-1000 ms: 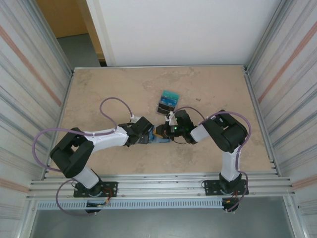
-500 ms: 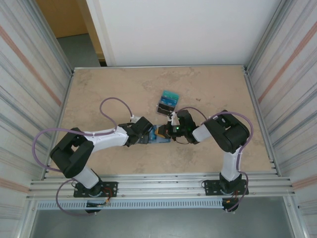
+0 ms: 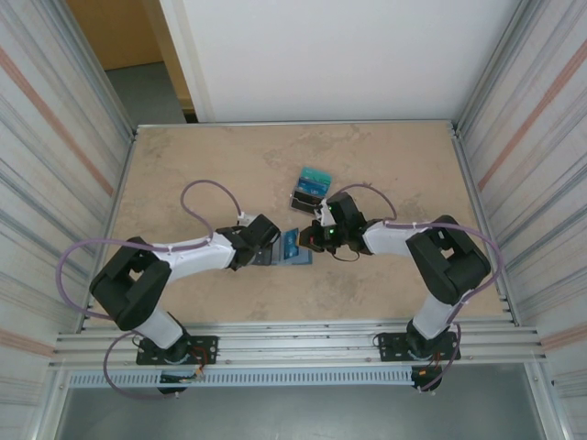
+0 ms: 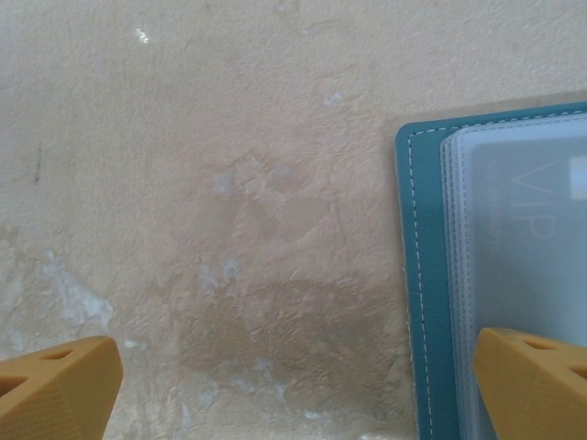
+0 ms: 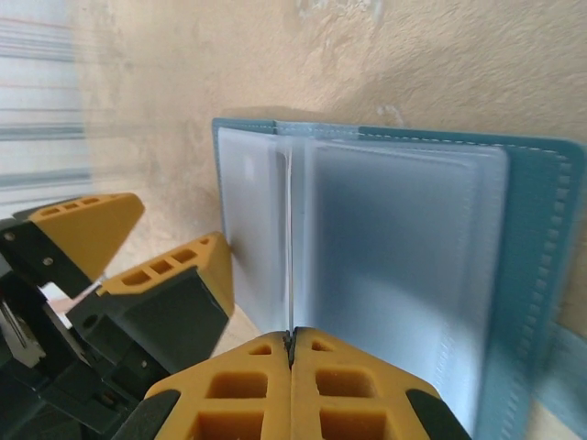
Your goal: Take the credit cards out of the card holder
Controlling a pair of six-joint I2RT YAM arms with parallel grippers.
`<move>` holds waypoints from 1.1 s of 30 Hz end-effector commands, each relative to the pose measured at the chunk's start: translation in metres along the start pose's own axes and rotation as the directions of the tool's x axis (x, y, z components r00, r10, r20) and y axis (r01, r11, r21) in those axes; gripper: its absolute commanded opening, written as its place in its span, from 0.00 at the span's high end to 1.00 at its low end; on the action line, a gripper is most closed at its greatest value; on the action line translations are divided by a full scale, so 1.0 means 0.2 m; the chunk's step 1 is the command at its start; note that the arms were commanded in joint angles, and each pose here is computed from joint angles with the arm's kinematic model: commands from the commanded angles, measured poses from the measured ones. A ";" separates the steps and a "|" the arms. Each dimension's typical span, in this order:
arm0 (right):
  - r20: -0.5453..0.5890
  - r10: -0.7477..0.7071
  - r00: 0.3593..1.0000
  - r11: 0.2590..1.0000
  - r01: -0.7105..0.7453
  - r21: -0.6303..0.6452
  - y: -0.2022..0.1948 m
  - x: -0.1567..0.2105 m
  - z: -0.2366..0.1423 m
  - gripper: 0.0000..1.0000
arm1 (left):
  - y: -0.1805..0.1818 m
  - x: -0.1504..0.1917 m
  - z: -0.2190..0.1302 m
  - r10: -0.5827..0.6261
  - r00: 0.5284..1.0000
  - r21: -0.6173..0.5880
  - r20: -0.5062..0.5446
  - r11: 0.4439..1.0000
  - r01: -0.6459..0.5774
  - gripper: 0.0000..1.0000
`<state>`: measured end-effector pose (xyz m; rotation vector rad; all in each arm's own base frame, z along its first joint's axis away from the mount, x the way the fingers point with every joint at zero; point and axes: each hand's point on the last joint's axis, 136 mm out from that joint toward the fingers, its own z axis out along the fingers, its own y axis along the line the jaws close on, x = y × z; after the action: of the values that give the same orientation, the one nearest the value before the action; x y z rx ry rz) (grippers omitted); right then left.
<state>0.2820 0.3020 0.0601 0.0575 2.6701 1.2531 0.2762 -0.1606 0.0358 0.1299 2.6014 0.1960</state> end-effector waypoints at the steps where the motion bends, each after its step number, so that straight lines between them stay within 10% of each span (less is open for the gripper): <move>1: -0.003 -0.093 0.996 0.988 0.093 0.120 0.00 0.01 -0.09 0.99 | 0.08 0.01 -0.02 0.020 1.000 -0.048 0.000 0.999 -0.020 0.01; 18: -0.018 -0.505 0.863 0.781 0.466 0.416 0.18 -0.34 -0.40 0.99 | 0.03 -0.17 -0.24 -0.024 0.992 0.089 0.123 0.996 0.013 0.01; 33: -0.107 -0.687 0.718 0.637 0.667 0.387 0.23 -0.72 -0.38 1.00 | 0.09 -0.24 -0.35 -0.076 0.978 0.114 0.196 0.992 0.054 0.01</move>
<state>0.4005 0.2601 0.1688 -0.6827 2.4515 0.4581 0.2806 -0.1643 0.1115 0.1016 2.4347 -0.0001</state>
